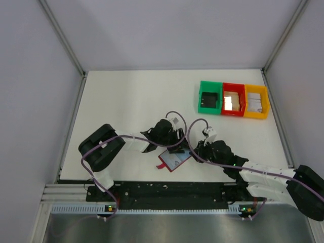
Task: Take the credit cards out of the card holder
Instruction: Remove the credit card from the card holder.
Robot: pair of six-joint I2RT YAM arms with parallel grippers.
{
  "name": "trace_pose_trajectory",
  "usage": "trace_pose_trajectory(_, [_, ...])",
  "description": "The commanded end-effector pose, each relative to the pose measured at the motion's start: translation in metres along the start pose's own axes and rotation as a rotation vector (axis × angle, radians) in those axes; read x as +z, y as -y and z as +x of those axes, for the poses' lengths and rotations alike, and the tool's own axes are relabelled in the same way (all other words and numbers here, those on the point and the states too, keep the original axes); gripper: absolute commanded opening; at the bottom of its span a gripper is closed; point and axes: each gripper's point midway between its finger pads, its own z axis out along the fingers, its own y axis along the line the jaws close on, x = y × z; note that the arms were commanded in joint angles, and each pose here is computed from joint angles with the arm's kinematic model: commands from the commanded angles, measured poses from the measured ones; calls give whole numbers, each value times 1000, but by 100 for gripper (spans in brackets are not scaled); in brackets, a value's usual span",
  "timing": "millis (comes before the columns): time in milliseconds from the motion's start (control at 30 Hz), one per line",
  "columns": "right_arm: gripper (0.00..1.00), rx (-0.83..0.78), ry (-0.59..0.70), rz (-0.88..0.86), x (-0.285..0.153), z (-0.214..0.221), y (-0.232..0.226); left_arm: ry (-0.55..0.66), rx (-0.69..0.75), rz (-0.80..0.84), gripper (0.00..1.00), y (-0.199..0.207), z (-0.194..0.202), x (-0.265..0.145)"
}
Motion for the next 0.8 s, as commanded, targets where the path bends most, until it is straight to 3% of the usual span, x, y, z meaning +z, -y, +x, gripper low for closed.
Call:
trace_pose_trajectory(0, [15,88,119,-236,-1,-38,-47,108,69,86,63,34,-29,2])
trace_pose_trajectory(500, [14,181,129,-286,16,-46,-44,193,110,159,63,60,-43,-17])
trace_pose_trajectory(767, [14,227,135,-265,25,-46,-36,304,113,144,63,57,-58,-43])
